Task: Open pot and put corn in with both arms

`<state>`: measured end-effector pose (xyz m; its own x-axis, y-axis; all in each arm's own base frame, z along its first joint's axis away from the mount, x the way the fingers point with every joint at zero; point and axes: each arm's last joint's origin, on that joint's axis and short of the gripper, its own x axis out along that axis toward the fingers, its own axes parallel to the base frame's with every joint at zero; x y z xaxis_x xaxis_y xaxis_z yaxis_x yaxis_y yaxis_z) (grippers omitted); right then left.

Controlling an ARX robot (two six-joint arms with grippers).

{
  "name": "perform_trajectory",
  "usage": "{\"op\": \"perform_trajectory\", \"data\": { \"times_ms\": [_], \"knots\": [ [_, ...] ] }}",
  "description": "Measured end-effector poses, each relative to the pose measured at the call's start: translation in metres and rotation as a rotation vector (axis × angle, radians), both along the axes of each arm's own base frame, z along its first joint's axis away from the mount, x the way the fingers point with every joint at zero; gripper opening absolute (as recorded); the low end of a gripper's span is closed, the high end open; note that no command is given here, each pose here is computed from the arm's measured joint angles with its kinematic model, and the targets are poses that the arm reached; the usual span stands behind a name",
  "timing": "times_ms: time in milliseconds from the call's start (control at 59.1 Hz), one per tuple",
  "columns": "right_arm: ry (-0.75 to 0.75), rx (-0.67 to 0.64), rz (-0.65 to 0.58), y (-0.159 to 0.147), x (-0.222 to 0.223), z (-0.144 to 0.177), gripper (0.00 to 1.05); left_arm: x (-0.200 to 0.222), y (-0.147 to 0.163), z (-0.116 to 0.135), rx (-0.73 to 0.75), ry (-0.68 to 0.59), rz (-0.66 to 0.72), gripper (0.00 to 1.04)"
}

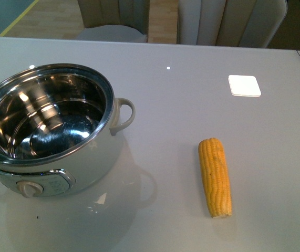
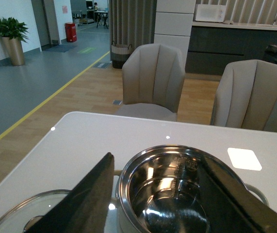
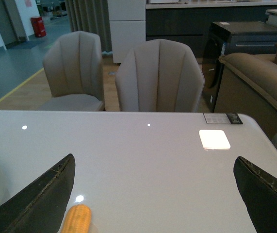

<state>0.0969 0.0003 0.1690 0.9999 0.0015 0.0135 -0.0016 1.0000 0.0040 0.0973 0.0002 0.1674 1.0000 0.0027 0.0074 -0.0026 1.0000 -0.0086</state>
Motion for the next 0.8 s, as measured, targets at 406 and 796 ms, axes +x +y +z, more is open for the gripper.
{"op": "perform_trajectory", "data": {
  "times_ms": [406,796],
  "knots": [
    [0.729,0.349,-0.004,-0.002,0.002,-0.014,0.96,0.000,0.000,0.000,0.001,0.000,0.001,0.98],
    [0.846,0.262,0.086,0.022,0.068,-0.043,0.96,0.000,0.000,0.000,0.001,0.000,0.000,0.98]
  ]
}}
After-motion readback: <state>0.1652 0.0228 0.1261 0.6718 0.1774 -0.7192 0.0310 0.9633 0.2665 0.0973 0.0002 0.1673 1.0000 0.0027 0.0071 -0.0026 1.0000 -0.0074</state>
